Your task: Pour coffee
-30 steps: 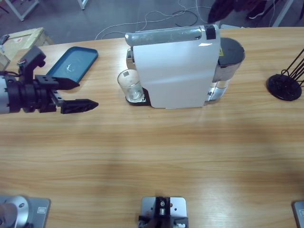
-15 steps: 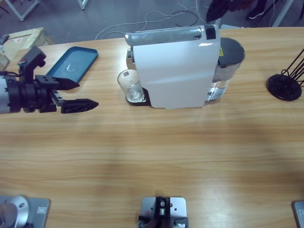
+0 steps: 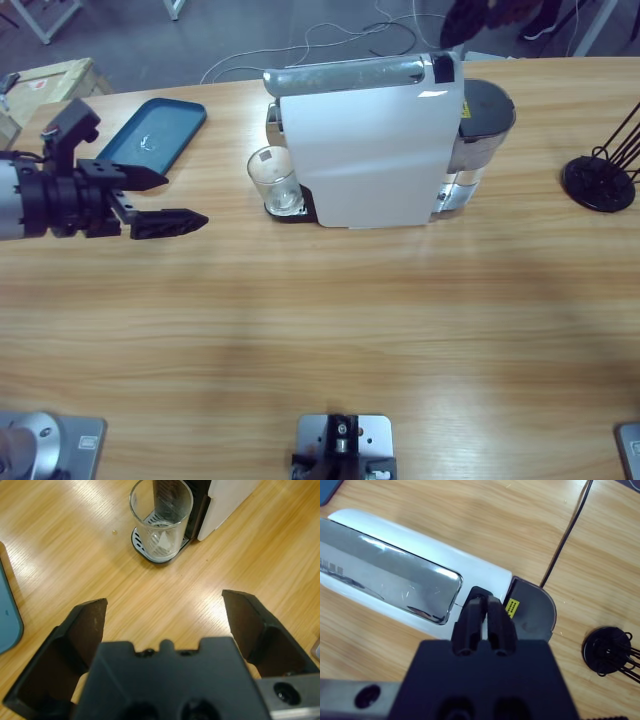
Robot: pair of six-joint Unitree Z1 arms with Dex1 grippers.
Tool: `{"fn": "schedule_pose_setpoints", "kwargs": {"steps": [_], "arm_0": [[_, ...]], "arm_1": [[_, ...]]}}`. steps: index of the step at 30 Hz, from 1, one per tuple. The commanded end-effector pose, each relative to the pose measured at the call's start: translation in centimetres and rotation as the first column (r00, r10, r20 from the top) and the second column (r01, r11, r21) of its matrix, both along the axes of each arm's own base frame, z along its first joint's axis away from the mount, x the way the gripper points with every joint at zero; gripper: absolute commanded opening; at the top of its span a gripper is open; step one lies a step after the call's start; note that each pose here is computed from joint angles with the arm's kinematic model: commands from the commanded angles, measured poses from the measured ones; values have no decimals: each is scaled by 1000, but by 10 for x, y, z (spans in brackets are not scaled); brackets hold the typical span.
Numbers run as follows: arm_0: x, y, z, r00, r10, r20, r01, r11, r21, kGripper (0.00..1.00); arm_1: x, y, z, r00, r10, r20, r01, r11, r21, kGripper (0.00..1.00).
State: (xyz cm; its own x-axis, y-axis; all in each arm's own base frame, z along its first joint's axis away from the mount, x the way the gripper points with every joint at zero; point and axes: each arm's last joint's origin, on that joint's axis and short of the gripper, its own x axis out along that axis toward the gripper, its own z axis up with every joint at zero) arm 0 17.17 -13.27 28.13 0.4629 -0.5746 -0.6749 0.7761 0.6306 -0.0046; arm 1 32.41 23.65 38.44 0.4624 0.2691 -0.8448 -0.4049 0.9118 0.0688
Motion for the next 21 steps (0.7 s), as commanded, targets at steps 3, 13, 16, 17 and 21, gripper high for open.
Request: {"fn": "schedule_pose_setpoints", "kwargs": {"steps": [3, 13, 16, 17, 21], "arm_0": [[5, -5, -15, 998, 10, -58, -7, 999, 49, 991], [3, -3, -16, 998, 15, -58, -12, 999, 53, 991], [2, -2, -16, 998, 15, -57, -12, 999, 52, 991], [2, -2, -16, 998, 15, -56, -13, 999, 52, 991], [1, -1, -16, 998, 16, -58, -13, 998, 54, 991]], "arm_1": [[4, 14, -32, 997, 34, -73, -39, 998, -59, 0], [6, 15, -47, 994, 25, -102, -35, 995, -92, 0], [4, 14, -57, 991, 23, -129, -37, 993, -112, 0], [4, 14, -59, 991, 23, -135, -39, 992, -117, 0], [-2, 9, -45, 995, 30, -98, -39, 995, -94, 0]]}}
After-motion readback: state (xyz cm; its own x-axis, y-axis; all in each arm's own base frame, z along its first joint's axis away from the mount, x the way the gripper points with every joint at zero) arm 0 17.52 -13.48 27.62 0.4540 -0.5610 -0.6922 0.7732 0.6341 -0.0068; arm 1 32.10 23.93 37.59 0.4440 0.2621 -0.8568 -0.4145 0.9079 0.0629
